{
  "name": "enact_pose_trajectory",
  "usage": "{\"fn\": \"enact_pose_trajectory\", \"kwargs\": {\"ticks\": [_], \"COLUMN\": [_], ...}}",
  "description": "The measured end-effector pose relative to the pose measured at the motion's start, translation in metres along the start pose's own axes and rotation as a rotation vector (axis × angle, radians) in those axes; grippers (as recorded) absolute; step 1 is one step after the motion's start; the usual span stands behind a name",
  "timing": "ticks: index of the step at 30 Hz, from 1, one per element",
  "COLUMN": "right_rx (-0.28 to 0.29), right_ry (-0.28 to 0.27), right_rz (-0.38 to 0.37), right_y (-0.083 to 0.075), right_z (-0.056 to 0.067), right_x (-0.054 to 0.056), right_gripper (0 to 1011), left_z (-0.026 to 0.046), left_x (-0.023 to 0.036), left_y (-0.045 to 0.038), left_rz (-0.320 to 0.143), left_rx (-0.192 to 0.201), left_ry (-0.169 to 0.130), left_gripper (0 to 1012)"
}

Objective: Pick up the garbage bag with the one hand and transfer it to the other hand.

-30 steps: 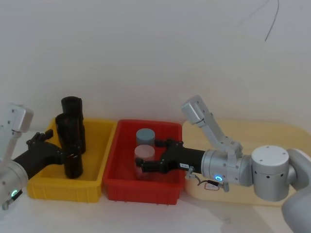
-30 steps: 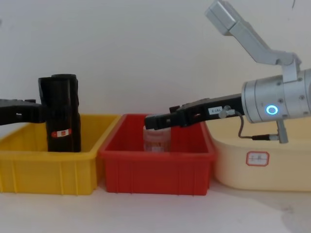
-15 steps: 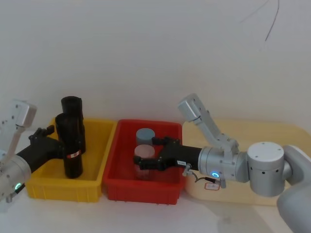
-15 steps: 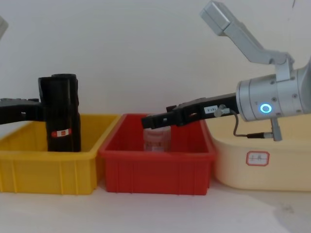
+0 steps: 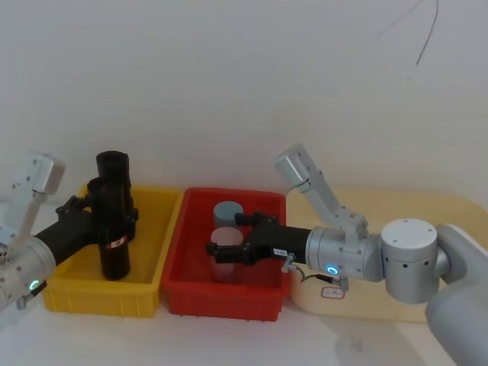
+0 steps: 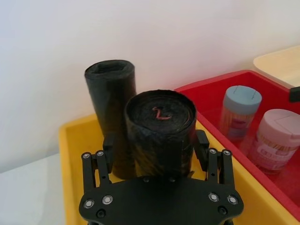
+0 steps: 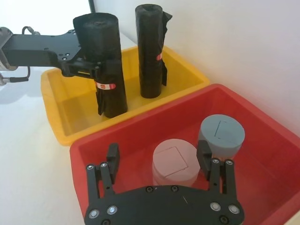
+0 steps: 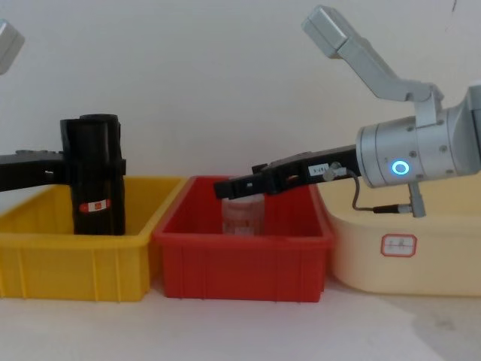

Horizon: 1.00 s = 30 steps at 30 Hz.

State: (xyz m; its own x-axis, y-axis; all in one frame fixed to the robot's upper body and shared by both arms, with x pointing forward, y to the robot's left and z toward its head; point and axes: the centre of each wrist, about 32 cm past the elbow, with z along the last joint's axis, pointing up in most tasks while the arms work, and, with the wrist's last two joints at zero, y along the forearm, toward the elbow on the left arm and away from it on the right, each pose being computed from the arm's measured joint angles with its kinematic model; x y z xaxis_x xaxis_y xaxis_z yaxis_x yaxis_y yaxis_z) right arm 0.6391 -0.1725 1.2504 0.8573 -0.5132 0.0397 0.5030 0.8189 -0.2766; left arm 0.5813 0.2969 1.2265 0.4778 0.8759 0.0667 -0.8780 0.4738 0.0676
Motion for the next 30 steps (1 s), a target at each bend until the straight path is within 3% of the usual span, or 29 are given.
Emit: {"fn": "enact_pose_trajectory", "kwargs": {"ticks": [12, 30], "right_rx": [-0.012, -0.026], "right_ry": [-0.003, -0.005], "right_rz": [0.004, -0.012], "right_y": [0.008, 0.012], "right_z": [0.000, 0.000], "right_x": [0.004, 0.011], "right_gripper": [1002, 1001], "left_z": [-0.0006, -0.0007], "left_x": [0.0040, 0.0058], "left_y": [-0.0076, -0.0112], "left_rz": [-0.046, -0.065], "left_rx": [-0.007, -0.009], "left_ry": [0.004, 0.003], "left_gripper": [1001, 1001]}}
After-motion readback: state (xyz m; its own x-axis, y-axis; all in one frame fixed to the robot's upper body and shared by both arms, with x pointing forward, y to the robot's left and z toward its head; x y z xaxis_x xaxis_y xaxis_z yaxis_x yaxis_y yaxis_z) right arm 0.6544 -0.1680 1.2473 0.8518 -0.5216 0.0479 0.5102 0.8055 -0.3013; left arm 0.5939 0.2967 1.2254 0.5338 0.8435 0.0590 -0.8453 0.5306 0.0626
